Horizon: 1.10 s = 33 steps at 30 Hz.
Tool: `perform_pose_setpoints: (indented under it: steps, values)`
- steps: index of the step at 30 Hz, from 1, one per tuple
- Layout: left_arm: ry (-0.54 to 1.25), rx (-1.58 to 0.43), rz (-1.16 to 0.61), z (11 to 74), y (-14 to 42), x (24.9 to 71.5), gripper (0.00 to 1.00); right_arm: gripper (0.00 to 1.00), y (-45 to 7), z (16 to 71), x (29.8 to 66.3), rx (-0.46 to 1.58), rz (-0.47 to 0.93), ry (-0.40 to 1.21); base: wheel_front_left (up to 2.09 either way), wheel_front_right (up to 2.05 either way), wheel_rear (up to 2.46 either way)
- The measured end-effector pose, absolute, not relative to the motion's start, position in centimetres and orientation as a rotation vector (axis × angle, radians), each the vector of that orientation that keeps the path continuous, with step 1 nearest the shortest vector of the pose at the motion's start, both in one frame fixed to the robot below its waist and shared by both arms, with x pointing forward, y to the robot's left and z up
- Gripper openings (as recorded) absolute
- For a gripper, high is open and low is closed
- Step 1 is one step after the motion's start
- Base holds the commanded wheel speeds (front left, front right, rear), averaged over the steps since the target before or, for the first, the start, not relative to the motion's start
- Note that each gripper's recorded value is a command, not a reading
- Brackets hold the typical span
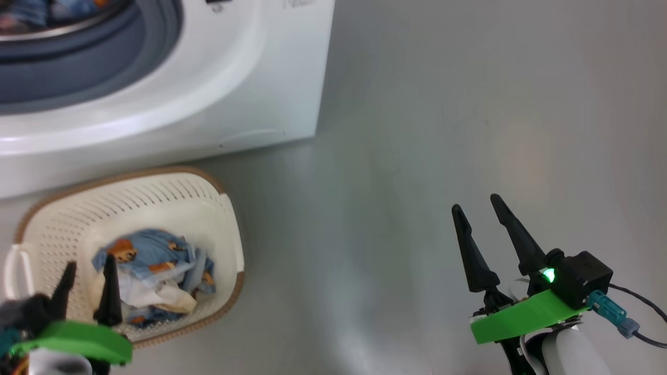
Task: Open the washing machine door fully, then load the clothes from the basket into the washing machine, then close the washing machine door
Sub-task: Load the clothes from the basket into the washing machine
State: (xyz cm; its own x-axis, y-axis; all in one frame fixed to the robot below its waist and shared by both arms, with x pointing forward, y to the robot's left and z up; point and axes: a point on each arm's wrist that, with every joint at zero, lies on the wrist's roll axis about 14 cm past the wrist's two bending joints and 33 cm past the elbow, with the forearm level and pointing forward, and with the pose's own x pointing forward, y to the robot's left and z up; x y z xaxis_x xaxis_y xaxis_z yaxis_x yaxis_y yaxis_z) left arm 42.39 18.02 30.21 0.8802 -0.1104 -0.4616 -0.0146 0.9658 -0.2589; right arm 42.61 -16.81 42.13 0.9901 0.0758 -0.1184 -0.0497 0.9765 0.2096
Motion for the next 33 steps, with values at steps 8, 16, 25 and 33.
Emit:
perform_pose_setpoints:
  steps: [8, 16, 25, 33]
  values:
    - [0.600, -0.241, -0.103, 25.2, 17.3, 45.4, 1.00, 1.00, -17.2, 38.4, 43.6, 0.206, 0.048, 0.207, 0.00, 0.00, 0.00]
    - [0.800, -0.245, -0.087, 18.6, 17.5, 44.6, 1.00, 1.00, -17.5, 35.3, 44.4, 0.199, 0.038, 0.264, 0.00, 0.00, 0.00]
    - [1.032, -0.226, -0.053, 12.8, 19.3, 44.1, 1.00, 1.00, -17.8, 31.5, 44.0, 0.201, 0.019, 0.353, 0.00, 0.00, 0.00]
    - [1.171, -0.283, -0.024, 9.8, 18.7, 43.9, 1.00, 1.00, -17.9, 29.6, 44.4, 0.200, 0.019, 0.381, 0.00, 0.00, 0.00]
